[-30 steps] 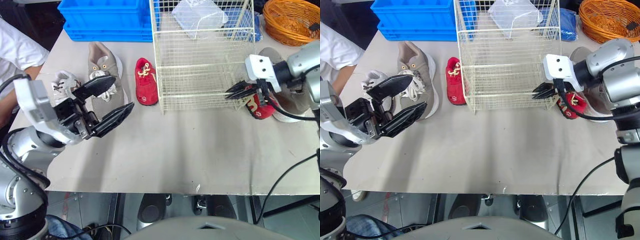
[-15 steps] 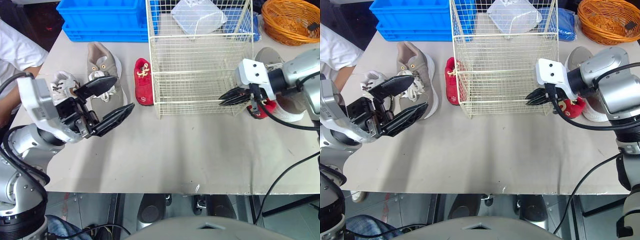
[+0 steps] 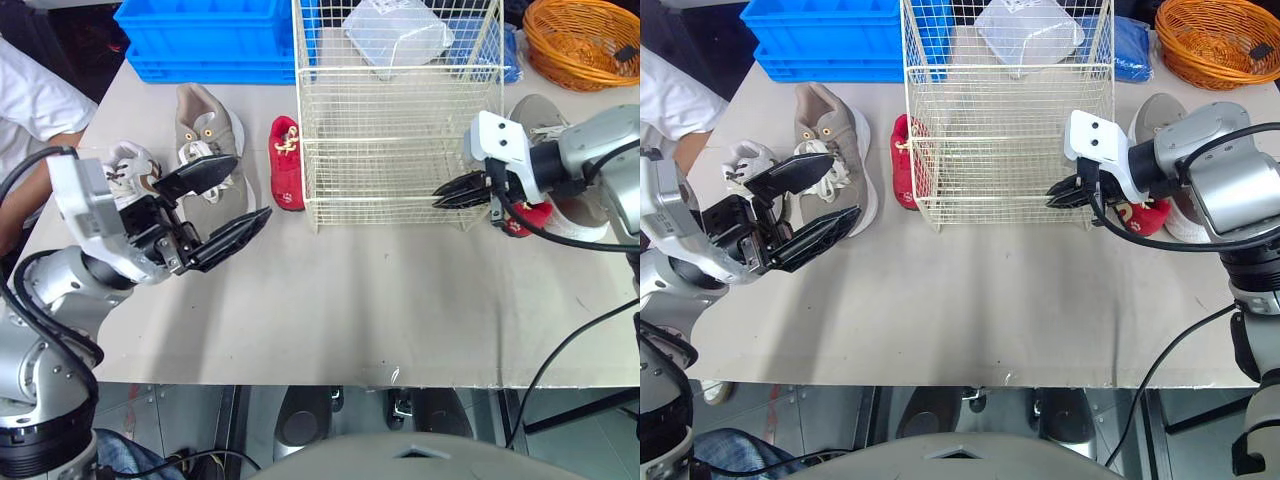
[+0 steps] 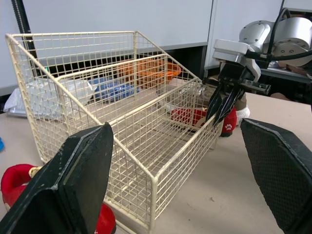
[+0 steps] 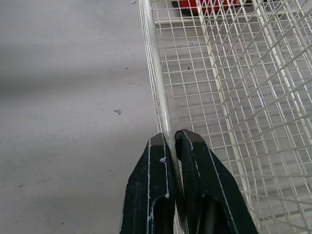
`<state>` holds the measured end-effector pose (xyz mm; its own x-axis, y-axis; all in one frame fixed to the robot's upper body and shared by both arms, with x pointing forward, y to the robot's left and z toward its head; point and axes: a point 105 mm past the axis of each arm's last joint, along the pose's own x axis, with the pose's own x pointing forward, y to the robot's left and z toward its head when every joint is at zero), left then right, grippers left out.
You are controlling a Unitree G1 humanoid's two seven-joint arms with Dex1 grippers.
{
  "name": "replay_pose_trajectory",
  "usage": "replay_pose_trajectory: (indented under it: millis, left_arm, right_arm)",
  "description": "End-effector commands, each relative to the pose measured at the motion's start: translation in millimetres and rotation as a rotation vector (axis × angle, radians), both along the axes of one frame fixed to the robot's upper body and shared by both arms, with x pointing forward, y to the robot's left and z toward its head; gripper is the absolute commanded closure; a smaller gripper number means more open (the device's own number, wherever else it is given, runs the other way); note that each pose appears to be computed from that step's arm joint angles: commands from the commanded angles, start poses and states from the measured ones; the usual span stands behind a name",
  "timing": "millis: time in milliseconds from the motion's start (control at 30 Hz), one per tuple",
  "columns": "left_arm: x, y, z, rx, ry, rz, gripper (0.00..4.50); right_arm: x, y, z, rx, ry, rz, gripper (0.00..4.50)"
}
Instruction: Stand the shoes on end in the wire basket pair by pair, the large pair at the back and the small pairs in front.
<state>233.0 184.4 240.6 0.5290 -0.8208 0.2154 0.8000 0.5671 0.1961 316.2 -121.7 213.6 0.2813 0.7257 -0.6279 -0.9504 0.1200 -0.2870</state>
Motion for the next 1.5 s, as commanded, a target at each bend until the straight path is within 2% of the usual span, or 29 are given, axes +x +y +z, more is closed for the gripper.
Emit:
replay_pose_trajectory:
  millis: [33,300,567,1000,1100,1233,1333,1367,1500]
  left_arm:
    - [-3,0,7,0.012,-0.042,-0.007,0.0]
    - [-1,1,5,0.014,-0.043,-0.006,0.0]
    - [0,3,3,0.014,-0.041,-0.009,0.0]
    - [5,5,2,0.019,-0.037,-0.03,0.0]
    - [5,4,2,0.021,-0.037,-0.035,0.0]
    - [5,4,2,0.021,-0.037,-0.041,0.0]
    - [5,3,2,0.023,-0.037,-0.048,0.0]
    - [5,2,2,0.024,-0.037,-0.053,0.0]
    - [2,-7,5,0.039,-0.038,-0.091,0.0]
  right_arm:
    - [1,3,11,0.01,-0.037,-0.016,4.38]
    - [-12,14,12,0.048,0.032,-0.016,4.38]
    - [-13,4,6,0.051,0.063,-0.113,4.38]
    - [-14,2,11,0.083,0.035,-0.138,4.38]
    - [-15,1,13,0.09,0.016,-0.121,3.63]
    - [-14,-3,19,0.12,-0.016,-0.129,1.76]
    - [-23,-13,32,0.161,-0.017,-0.122,0.7]
    - [-28,-16,37,0.182,-0.017,-0.116,0.23]
    - [-32,-41,61,0.328,-0.085,-0.189,0.23]
